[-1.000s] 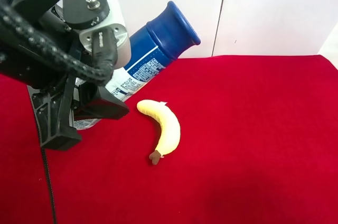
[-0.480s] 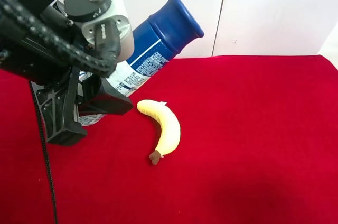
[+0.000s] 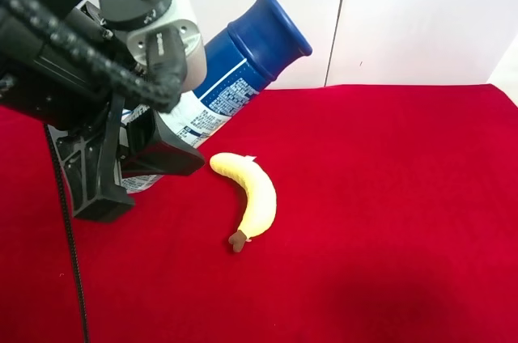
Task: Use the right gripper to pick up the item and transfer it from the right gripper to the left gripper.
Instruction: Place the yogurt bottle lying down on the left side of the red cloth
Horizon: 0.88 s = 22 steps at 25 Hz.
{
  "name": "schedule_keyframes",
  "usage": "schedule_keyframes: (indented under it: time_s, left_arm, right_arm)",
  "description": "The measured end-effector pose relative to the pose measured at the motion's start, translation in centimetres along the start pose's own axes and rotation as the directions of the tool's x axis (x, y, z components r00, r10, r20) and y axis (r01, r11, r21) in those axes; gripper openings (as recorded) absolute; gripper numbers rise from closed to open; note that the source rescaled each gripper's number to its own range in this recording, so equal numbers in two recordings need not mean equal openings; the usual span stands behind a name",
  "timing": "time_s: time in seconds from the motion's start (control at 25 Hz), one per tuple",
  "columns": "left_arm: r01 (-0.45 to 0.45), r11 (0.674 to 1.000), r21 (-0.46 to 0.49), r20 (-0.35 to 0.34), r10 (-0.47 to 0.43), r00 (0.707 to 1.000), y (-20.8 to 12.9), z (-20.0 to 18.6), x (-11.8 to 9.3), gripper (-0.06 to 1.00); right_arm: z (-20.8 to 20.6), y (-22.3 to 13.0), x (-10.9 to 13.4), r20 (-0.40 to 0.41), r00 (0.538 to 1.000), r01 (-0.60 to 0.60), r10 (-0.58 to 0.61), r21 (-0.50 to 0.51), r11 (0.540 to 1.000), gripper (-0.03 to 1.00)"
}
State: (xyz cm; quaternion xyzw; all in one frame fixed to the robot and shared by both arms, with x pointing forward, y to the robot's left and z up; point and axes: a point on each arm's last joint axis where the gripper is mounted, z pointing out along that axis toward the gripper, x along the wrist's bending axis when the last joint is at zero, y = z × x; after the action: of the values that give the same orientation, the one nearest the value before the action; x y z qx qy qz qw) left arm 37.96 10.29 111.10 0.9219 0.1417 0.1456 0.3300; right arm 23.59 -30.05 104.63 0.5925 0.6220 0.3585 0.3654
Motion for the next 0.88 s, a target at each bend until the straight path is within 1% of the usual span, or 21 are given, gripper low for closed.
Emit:
schedule_keyframes:
  time_s: [0.2,0.32,0.44,0.52,0.72,0.84,0.88]
  left_arm:
    - [0.065,0.998,-0.011,-0.007,-0.065,0.998,0.1,0.1,0.1,0.06]
    - [0.112,0.994,-0.007,-0.034,-0.113,0.993,0.2,0.7,0.5,0.06]
    - [0.221,0.975,0.035,-0.067,-0.219,0.973,-0.4,1.9,1.8,0.06]
    - [0.299,0.952,0.063,-0.112,-0.291,0.95,-1.1,2.8,3.3,0.06]
    - [0.441,0.893,0.087,-0.216,-0.416,0.883,-3.2,3.4,7.3,0.06]
    - [0.518,0.852,0.08,-0.283,-0.478,0.831,-5.0,3.0,9.5,0.06]
    - [0.541,0.837,0.081,-0.296,-0.499,0.815,-5.7,3.0,9.9,0.06]
  right_arm:
    - [0.0,0.0,0.0,0.0,1.0,0.0,0.0,0.0,1.0,1.0]
    - [0.0,0.0,0.0,0.0,1.0,0.0,0.0,0.0,1.0,1.0]
    - [0.0,0.0,0.0,0.0,1.0,0.0,0.0,0.0,1.0,1.0]
    - [0.0,0.0,0.0,0.0,1.0,0.0,0.0,0.0,1.0,1.0]
    - [0.0,0.0,0.0,0.0,1.0,0.0,0.0,0.0,1.0,1.0]
    - [0.0,0.0,0.0,0.0,1.0,0.0,0.0,0.0,1.0,1.0]
    - [0.0,0.0,0.0,0.0,1.0,0.0,0.0,0.0,1.0,1.0]
